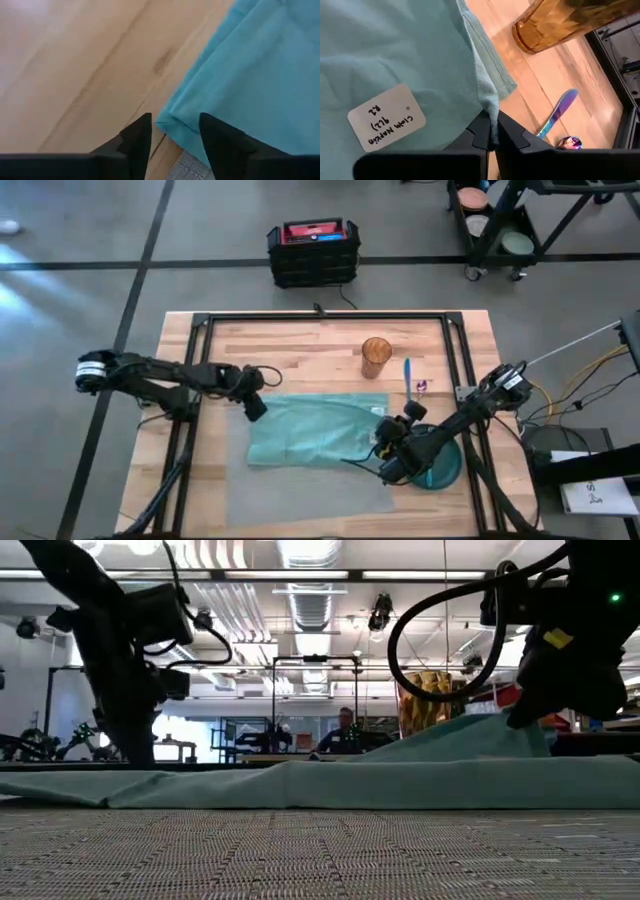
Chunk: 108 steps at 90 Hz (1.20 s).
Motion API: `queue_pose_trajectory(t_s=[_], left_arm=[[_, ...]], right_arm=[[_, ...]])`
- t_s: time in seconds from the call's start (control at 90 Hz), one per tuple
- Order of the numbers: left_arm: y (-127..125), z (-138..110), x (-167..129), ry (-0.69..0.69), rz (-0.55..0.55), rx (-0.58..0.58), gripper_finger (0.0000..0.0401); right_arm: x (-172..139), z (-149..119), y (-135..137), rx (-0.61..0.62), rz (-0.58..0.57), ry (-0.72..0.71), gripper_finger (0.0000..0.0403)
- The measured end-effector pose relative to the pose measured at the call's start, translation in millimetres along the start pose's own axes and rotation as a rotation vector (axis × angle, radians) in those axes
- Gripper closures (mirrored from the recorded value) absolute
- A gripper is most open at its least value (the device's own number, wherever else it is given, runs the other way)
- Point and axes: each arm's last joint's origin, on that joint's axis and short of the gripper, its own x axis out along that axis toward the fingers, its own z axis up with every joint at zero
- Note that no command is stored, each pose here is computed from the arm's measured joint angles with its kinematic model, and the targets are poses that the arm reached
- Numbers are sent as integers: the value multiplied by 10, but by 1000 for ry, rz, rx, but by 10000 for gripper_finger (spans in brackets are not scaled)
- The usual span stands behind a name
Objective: Set table place
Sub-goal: Fold the blue table napkin
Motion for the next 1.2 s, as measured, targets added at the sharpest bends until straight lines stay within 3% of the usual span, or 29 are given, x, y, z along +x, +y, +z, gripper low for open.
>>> queue_pose_trajectory(t_s=[0.378, 0.911, 1.2], left_arm=[[-41, 69, -20, -39, -47, 18, 283], [-53, 72, 58, 2, -26, 33, 290], [-64, 107, 2, -27, -40, 40, 379]], right_arm=[[0, 2, 6, 8, 5, -2, 403], [-1, 9, 23, 19, 20, -7, 403], [-1, 9, 25, 19, 21, -7, 403]])
